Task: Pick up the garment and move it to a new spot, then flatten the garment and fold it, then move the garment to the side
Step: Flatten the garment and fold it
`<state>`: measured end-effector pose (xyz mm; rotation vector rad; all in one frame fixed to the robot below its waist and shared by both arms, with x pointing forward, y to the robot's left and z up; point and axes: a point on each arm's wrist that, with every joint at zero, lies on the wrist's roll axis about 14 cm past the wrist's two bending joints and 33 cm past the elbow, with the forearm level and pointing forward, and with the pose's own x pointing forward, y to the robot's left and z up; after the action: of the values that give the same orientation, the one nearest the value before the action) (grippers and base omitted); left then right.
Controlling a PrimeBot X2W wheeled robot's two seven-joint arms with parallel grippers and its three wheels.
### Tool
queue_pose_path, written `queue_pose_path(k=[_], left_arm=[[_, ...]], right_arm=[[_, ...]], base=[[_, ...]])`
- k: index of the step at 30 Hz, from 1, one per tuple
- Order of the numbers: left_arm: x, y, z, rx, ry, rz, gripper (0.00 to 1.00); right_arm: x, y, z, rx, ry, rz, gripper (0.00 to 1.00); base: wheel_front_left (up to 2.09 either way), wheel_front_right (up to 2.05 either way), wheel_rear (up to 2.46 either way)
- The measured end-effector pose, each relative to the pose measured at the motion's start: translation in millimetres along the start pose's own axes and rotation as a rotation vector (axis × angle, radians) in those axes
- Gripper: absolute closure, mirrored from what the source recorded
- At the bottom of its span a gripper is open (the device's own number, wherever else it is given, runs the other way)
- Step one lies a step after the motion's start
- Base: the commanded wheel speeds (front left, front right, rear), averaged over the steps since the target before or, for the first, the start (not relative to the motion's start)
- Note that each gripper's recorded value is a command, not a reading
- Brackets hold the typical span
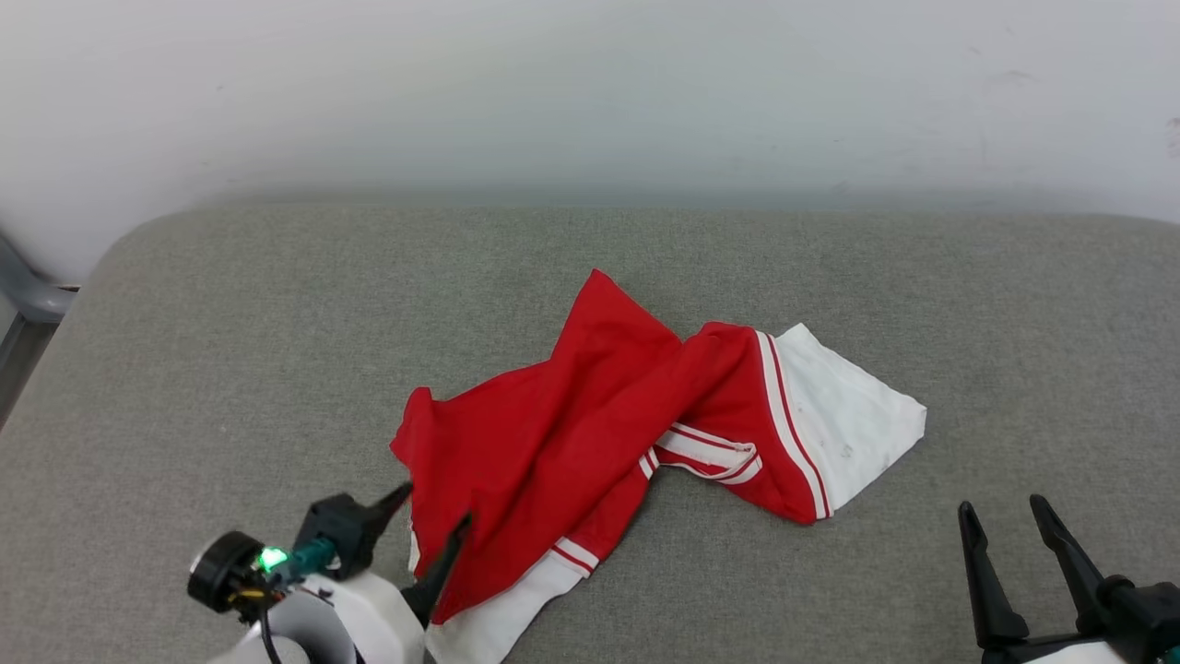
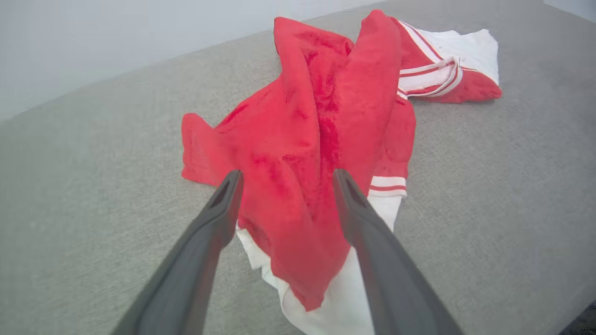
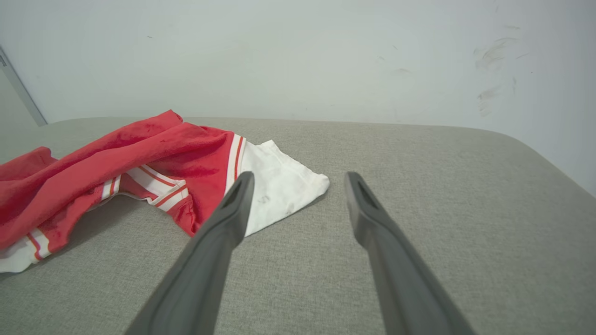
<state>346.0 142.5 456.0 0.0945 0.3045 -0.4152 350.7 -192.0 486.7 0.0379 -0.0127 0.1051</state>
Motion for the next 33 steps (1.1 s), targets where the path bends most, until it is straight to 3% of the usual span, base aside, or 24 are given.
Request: queue_pose_path(k=[11,17,28,33], left_arm=[[16.1,49.9,125.2,0.2,-0.225,0.062,0.0],[43.2,68.8,172.5,0.222,-0.237,0.035,0.0],[76.6,72.1,64.2,0.106,0.357,-0.087,0.0],[82.5,66.2,26.2,0.035,0.51,-0.128,0.0]], right_arm=[[7.0,-3.0,-0.4,0.004,-0.001,-0.011,0.0],[16.8,-9.2,-3.5,0.0,0.007,-0.025,0.0],[24.1,-20.1,-16.2,-0.018,0.046,-0.049,0.0],[31.3,-21.3,-19.2,-0.028,0.053,-0.044,0.0]], base=[[0.0,0.0,0.0],[0.0,0.0,0.0],[0.0,0.0,0.0],[0.0,0.0,0.0]])
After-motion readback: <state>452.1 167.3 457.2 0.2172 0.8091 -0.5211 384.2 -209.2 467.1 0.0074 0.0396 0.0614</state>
